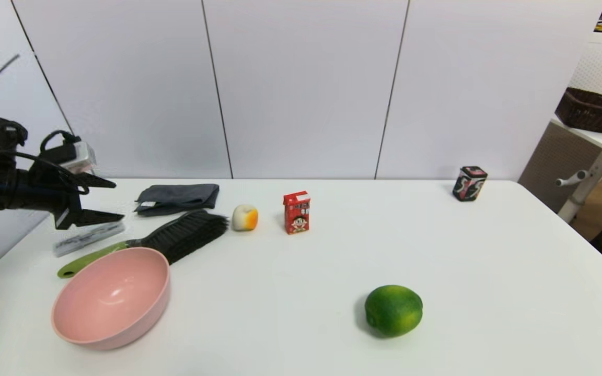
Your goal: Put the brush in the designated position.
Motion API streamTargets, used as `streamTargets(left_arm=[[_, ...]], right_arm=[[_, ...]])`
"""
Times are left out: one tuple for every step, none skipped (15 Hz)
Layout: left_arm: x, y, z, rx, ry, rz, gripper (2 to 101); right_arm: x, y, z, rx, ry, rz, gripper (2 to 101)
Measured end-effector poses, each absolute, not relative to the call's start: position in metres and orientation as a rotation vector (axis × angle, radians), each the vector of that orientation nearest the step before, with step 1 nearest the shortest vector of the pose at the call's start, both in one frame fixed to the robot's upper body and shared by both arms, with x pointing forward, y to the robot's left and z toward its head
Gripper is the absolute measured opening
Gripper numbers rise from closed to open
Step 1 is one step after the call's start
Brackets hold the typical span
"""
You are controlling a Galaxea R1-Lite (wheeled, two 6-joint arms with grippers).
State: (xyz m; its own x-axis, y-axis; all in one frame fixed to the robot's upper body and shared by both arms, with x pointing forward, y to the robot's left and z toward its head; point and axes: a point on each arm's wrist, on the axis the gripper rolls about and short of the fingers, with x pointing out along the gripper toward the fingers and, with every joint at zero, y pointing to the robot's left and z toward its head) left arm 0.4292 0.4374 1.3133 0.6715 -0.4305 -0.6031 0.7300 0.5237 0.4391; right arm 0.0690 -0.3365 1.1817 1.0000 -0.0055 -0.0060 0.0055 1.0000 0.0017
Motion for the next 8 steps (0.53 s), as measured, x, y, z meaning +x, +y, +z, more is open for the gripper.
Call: streamTargets(left_arm=[[0.415, 0.432, 1.336, 0.718, 0.500, -0.654, 81.7], [0.398, 0.424, 1.355, 0.687, 0.544, -0.595, 83.4], [0.372, 0.410, 1.378, 0.625, 0.599, -0.518, 85.3], [0.349, 0.396, 1.393, 0.561, 0.635, -0.459, 86.6], [0.319, 0.379, 1.405, 0.477, 0.665, -0.391, 88.0], [0.292, 0.364, 1.411, 0.401, 0.662, -0.336, 89.1], [0.266, 0.353, 1.408, 0.323, 0.651, -0.290, 90.1], [0.240, 0.345, 1.398, 0.254, 0.629, -0.261, 90.9]], right_arm=[[0.069, -0.336, 1.182, 0.002, 0.006, -0.005, 98.0], [0.069, -0.336, 1.182, 0.002, 0.006, -0.005, 98.0], [0.069, -0.336, 1.182, 0.002, 0.006, -0.006, 98.0], [0.069, -0.336, 1.182, 0.002, 0.006, -0.006, 98.0], [0.069, -0.337, 1.182, 0.002, 0.006, -0.006, 98.0], [0.069, -0.337, 1.182, 0.002, 0.006, -0.006, 98.0], [0.069, -0.337, 1.182, 0.002, 0.006, -0.006, 98.0], [0.069, -0.337, 1.182, 0.002, 0.006, -0.006, 98.0]])
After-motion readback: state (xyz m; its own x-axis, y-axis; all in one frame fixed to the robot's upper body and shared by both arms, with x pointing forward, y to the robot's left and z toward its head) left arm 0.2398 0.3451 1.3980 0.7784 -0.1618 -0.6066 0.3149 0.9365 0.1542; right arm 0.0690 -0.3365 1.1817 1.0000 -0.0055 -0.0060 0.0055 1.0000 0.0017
